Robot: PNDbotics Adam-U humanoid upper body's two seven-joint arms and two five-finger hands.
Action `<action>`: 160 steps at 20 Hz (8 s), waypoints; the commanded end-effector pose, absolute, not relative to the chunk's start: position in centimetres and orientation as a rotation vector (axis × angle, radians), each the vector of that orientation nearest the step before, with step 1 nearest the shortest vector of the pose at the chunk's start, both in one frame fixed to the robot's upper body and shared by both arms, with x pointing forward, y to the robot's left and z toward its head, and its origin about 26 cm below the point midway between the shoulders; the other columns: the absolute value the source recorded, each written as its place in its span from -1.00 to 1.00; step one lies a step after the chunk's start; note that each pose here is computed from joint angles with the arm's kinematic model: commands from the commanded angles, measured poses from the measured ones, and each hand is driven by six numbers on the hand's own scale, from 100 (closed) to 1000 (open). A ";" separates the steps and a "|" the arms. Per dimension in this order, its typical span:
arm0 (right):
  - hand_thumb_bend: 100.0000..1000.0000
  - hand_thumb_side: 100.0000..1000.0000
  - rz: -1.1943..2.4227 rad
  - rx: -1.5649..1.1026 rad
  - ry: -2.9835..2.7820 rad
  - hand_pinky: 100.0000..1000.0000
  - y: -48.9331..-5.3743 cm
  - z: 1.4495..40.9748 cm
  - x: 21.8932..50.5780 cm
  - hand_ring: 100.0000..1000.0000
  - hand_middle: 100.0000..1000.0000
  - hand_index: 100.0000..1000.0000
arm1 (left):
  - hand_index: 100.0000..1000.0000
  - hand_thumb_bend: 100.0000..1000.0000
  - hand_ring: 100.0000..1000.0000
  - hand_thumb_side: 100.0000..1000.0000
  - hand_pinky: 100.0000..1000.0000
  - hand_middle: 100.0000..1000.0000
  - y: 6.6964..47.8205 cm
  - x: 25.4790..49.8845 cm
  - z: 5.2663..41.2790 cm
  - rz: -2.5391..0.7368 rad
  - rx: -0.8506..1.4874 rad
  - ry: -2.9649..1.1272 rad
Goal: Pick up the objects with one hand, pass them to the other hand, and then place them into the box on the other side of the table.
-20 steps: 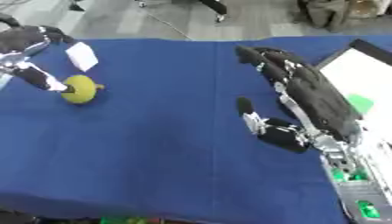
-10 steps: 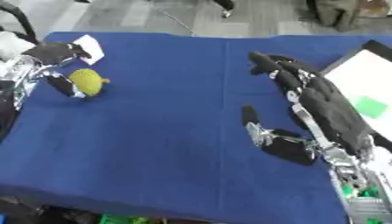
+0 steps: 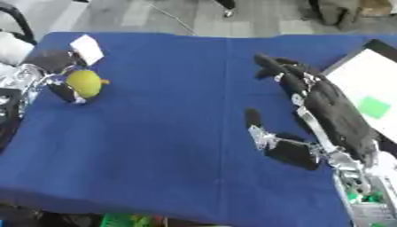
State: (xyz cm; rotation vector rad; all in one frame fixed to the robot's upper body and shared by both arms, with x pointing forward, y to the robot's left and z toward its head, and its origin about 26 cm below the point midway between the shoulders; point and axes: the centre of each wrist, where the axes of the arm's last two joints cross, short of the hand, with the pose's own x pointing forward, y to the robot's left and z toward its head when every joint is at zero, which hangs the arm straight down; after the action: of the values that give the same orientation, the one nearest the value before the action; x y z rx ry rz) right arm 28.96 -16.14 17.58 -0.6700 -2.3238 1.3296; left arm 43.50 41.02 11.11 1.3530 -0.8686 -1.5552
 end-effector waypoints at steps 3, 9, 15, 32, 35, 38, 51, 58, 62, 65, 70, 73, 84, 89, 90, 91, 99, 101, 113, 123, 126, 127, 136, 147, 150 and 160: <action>-1.00 -0.47 1.319 -0.694 -2.331 0.68 -16.4 18.0 28.9 0.73 0.34 1.00 | 0.29 0.02 0.02 -0.26 0.33 0.03 43.1 43.0 12.5 -1.509 1.436 -0.834; -1.00 -0.47 1.321 -0.693 -2.321 0.68 -16.4 17.9 28.9 0.72 0.32 1.00 | -0.06 -0.39 -0.26 -0.54 0.10 -0.28 43.5 42.7 12.3 -1.444 1.466 -0.901; -1.00 -0.49 1.341 -0.688 -2.318 0.68 -16.3 17.8 29.0 0.72 0.32 1.00 | -0.10 -0.49 -0.28 -0.64 0.10 -0.32 42.9 42.3 15.3 -1.432 1.492 -1.102; -1.00 -1.00 1.612 -0.664 -2.473 0.69 -13.4 21.0 28.6 0.71 0.53 1.00 | -0.09 -0.57 -0.26 -0.65 0.15 -0.29 29.4 36.4 26.1 -1.884 1.150 -1.858; -1.00 -1.00 1.620 -0.680 -2.509 0.70 -13.0 21.2 28.5 0.73 0.59 1.00 | -0.10 -0.70 -0.27 -0.68 0.14 -0.30 27.0 35.2 26.8 -1.932 1.033 -1.973; -1.00 -1.00 1.609 -0.707 -2.545 0.72 -12.7 21.4 28.5 0.74 0.64 1.00 | -0.13 -0.88 -0.29 -0.72 0.12 -0.32 24.8 34.4 27.3 -1.934 0.887 -2.087; -0.67 -1.00 1.628 -0.773 -2.569 0.73 -11.3 21.0 28.3 0.78 0.79 1.00 | -0.20 -1.00 -0.34 -0.68 0.07 -0.37 19.4 33.1 28.4 -1.833 0.338 -2.312; -0.70 -1.00 1.600 -0.772 -2.569 0.73 -11.0 20.7 28.2 0.78 0.79 1.00 | -0.19 -1.00 -0.34 -0.68 0.07 -0.37 18.7 32.8 28.8 -1.839 0.269 -2.316; -0.79 -1.00 1.580 -0.771 -2.574 0.70 -11.0 20.8 28.2 0.77 0.76 1.00 | -0.19 -1.00 -0.33 -0.68 0.07 -0.37 18.6 32.8 28.7 -1.845 0.262 -2.312; -0.99 -1.00 1.464 -0.755 -2.598 0.68 -11.1 21.0 28.2 0.75 0.72 1.00 | -0.19 -1.00 -0.33 -0.68 0.07 -0.37 18.3 32.8 28.4 -1.867 0.251 -2.291; -1.00 -1.00 1.304 -0.683 -2.619 0.62 -10.8 20.5 28.2 0.72 0.64 1.00 | -0.19 -1.00 -0.33 -0.68 0.07 -0.37 18.1 33.0 28.0 -1.895 0.250 -2.267; -1.00 -1.00 1.220 -0.640 -2.617 0.60 -10.7 20.3 28.3 0.70 0.60 1.00 | -0.19 -1.00 -0.33 -0.68 0.07 -0.37 18.0 33.0 27.7 -1.910 0.251 -2.256; -1.00 -1.00 1.237 -0.507 -2.596 0.60 -10.5 20.0 28.5 0.69 0.52 0.98 | -0.19 -1.00 -0.33 -0.68 0.07 -0.37 18.0 33.3 27.4 -1.910 0.254 -2.248; -1.00 -1.00 1.288 -0.484 -2.585 0.60 -10.5 20.1 28.5 0.70 0.46 0.59 | -0.19 -1.00 -0.33 -0.68 0.08 -0.37 18.0 33.3 27.4 -1.911 0.256 -2.244; -1.00 -1.00 1.294 -0.481 -2.582 0.60 -10.5 20.1 28.5 0.69 0.43 0.48 | -0.19 -1.00 -0.33 -0.68 0.08 -0.37 18.0 33.3 27.4 -1.910 0.256 -2.245; -1.00 -1.00 1.298 -0.480 -2.578 0.60 -10.6 20.1 28.5 0.68 0.39 0.39 | -0.19 -1.00 -0.33 -0.68 0.08 -0.37 18.0 33.3 27.4 -1.909 0.256 -2.246; -1.00 -0.54 1.216 -0.467 -2.591 0.52 -10.6 20.0 28.6 0.56 0.12 -0.29 | -0.18 -1.00 -0.32 -0.68 0.10 -0.36 17.8 33.3 27.4 -1.919 0.237 -2.239; -1.00 -0.29 1.178 -0.463 -2.596 0.51 -10.6 19.8 28.7 0.54 0.08 -0.39 | -0.16 -1.00 -0.30 -0.68 0.11 -0.34 17.8 33.3 27.3 -1.929 0.233 -2.229; -1.00 -0.28 1.142 -0.454 -2.592 0.48 -10.5 19.0 29.0 0.50 -0.03 -0.47 | 0.12 -1.00 -0.11 -0.67 0.23 -0.11 18.1 33.7 27.1 -1.978 0.232 -2.175; -1.00 -0.52 1.374 -0.450 -2.558 0.52 -10.1 18.9 29.6 0.52 0.02 -0.52 | 0.46 -0.99 0.14 -0.74 0.40 0.19 18.7 33.7 28.3 -2.023 0.223 -2.166; -1.00 -0.57 1.445 -0.462 -2.523 0.52 -10.0 18.6 30.2 0.52 0.03 -0.52 | 0.53 -0.78 0.20 -0.73 0.44 0.26 18.7 33.3 29.2 -2.088 0.250 -2.159; -1.00 -0.58 1.457 -0.468 -2.515 0.52 -9.9 18.4 30.3 0.52 0.03 -0.52 | 0.54 -0.77 0.21 -0.70 0.45 0.26 18.7 33.2 29.4 -2.108 0.266 -2.160; -1.00 -0.57 1.465 -0.515 -2.484 0.52 -9.9 17.2 31.3 0.52 0.03 -0.52 | 0.64 -0.46 0.33 -0.23 0.54 0.38 18.8 32.2 31.1 -2.259 0.461 -2.131; -1.00 -0.89 1.260 -0.865 -2.435 0.52 -13.6 17.6 33.0 0.51 0.06 -0.52 | 0.63 -0.52 0.32 -0.38 0.54 0.38 21.1 32.1 31.4 -2.176 0.547 -2.125; -1.00 -0.80 1.159 -1.052 -2.371 0.50 -16.2 18.1 34.1 0.50 0.03 -0.49 | 0.62 -0.53 0.32 -0.42 0.53 0.37 22.8 32.3 30.8 -2.106 0.597 -2.089; -1.00 -0.47 0.779 -1.481 -1.945 0.49 -27.9 17.0 38.9 0.53 0.02 -0.15 | 0.61 -0.46 0.31 -0.42 0.52 0.36 30.1 33.8 26.0 -1.839 0.819 -1.802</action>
State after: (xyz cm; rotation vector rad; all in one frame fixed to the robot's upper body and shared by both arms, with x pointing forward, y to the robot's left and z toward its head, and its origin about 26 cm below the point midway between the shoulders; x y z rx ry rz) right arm 38.48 -25.98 15.81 -1.4035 -1.9759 0.8353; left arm 33.77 28.76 24.83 0.7223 -1.8320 -1.8582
